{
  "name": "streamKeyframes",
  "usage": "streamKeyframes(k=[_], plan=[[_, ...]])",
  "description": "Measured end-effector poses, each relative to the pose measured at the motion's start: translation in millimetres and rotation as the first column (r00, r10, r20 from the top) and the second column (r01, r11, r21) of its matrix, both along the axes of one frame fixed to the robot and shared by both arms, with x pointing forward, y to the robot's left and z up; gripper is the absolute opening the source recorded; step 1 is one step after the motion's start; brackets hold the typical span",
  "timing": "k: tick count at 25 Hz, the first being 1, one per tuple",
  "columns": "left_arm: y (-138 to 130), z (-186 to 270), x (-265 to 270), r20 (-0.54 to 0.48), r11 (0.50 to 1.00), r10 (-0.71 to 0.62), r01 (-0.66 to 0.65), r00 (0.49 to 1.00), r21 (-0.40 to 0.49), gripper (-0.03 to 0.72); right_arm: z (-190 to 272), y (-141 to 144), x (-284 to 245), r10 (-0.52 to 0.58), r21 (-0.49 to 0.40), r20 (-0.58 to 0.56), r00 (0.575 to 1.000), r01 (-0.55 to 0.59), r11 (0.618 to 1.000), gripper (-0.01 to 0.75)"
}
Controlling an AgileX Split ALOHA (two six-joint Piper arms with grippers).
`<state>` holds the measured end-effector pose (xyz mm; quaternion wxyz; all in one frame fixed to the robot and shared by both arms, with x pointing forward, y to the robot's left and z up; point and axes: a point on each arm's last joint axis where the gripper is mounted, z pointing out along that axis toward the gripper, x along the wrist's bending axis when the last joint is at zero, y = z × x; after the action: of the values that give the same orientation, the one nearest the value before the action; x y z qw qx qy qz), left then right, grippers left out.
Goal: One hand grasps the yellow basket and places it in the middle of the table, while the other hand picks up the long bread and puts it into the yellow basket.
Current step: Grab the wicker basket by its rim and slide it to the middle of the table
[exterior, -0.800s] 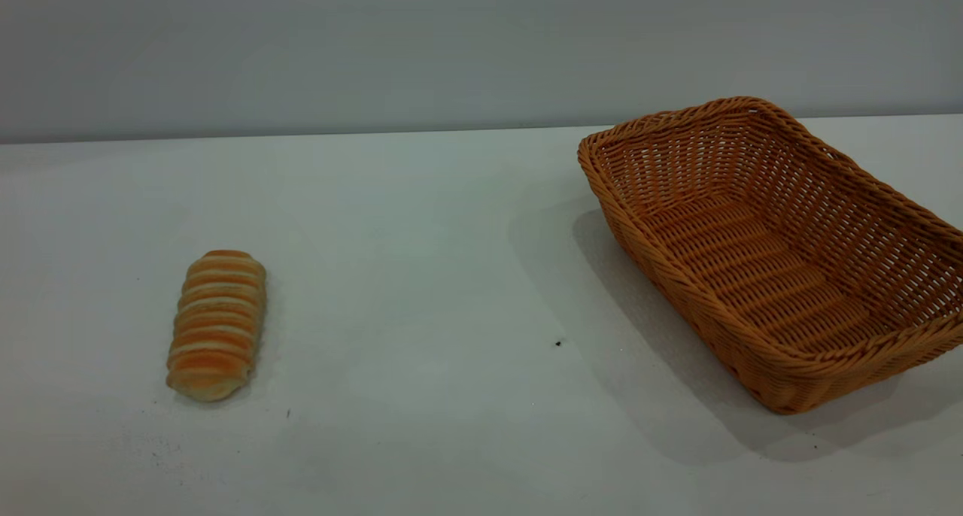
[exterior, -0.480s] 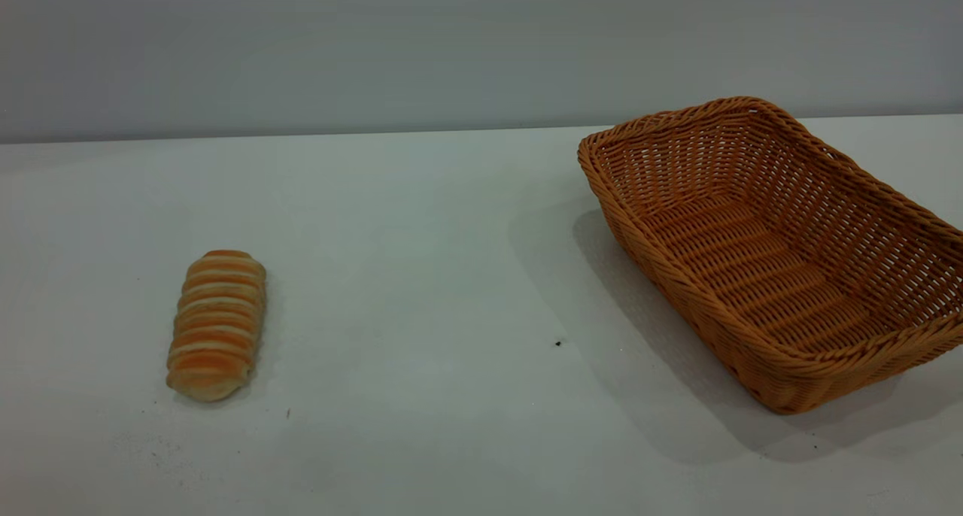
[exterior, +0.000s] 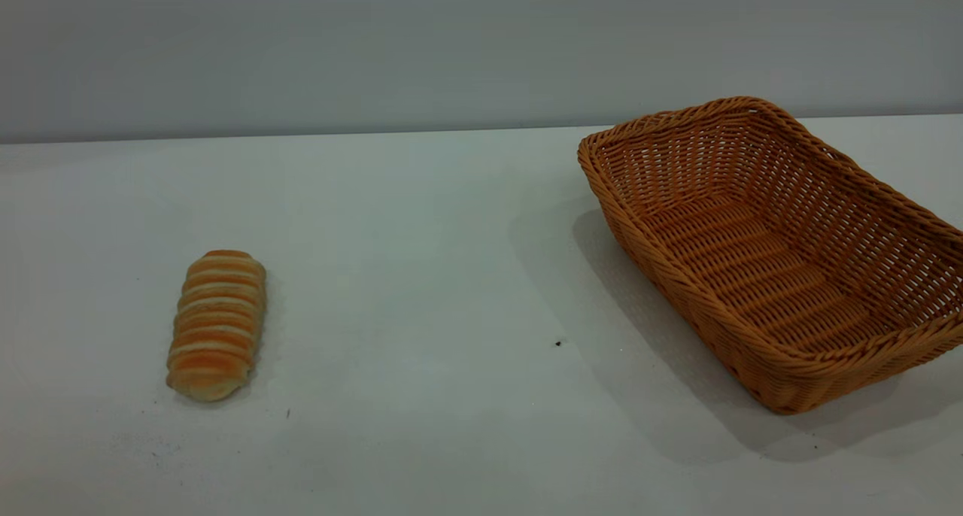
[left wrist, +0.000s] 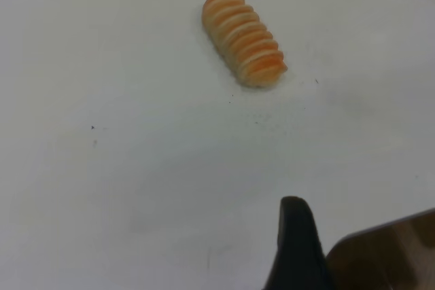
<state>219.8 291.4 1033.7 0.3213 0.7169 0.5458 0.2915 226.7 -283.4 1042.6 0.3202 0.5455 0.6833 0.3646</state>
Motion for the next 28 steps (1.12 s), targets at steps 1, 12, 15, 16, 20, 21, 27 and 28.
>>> streamKeyframes(k=[1, 12, 15, 16, 20, 21, 27, 28], plan=[[0.0, 0.0, 0.0, 0.000, 1.000, 0.000, 0.000, 1.000, 0.000, 0.557, 0.0, 0.0, 0.0, 0.000, 0.000, 0.000, 1.000, 0.000, 1.000, 0.516], [0.1, 0.0, 0.0, 0.000, 1.000, 0.000, 0.000, 1.000, 0.001, 0.557, 0.0, 0.0, 0.0, 0.000, 0.000, 0.000, 1.000, 0.000, 1.000, 0.516], [0.1, 0.0, 0.0, 0.000, 1.000, 0.000, 0.000, 1.000, 0.001, 0.557, 0.0, 0.0, 0.0, 0.000, 0.000, 0.000, 1.000, 0.000, 1.000, 0.516], [0.1, 0.0, 0.0, 0.000, 1.000, 0.000, 0.000, 1.000, 0.001, 0.557, 0.0, 0.0, 0.0, 0.000, 0.000, 0.000, 1.000, 0.000, 1.000, 0.516], [0.2, 0.0, -0.1, 0.000, 1.000, -0.007, 0.007, 1.000, 0.001, 0.557, 0.5, -0.1, -0.1, 0.027, -0.002, 0.007, 1.000, -0.027, 1.000, 0.516], [0.3, 0.0, -0.1, 0.000, 1.000, -0.016, 0.016, 1.000, 0.000, 0.557, 1.6, -0.1, 0.5, 0.033, -0.005, 0.021, 0.999, -0.033, 0.999, 0.516], [1.6, 0.0, -0.7, 0.000, 0.997, -0.082, 0.082, 0.997, -0.001, 0.557, 4.0, 0.3, 0.7, 0.091, 0.011, 0.050, 0.995, -0.092, 0.996, 0.516], [1.8, 0.0, -0.7, 0.000, 0.996, -0.090, 0.090, 0.996, -0.001, 0.557, 4.2, 0.3, 0.5, 0.095, 0.029, 0.048, 0.994, -0.096, 0.995, 0.516]])
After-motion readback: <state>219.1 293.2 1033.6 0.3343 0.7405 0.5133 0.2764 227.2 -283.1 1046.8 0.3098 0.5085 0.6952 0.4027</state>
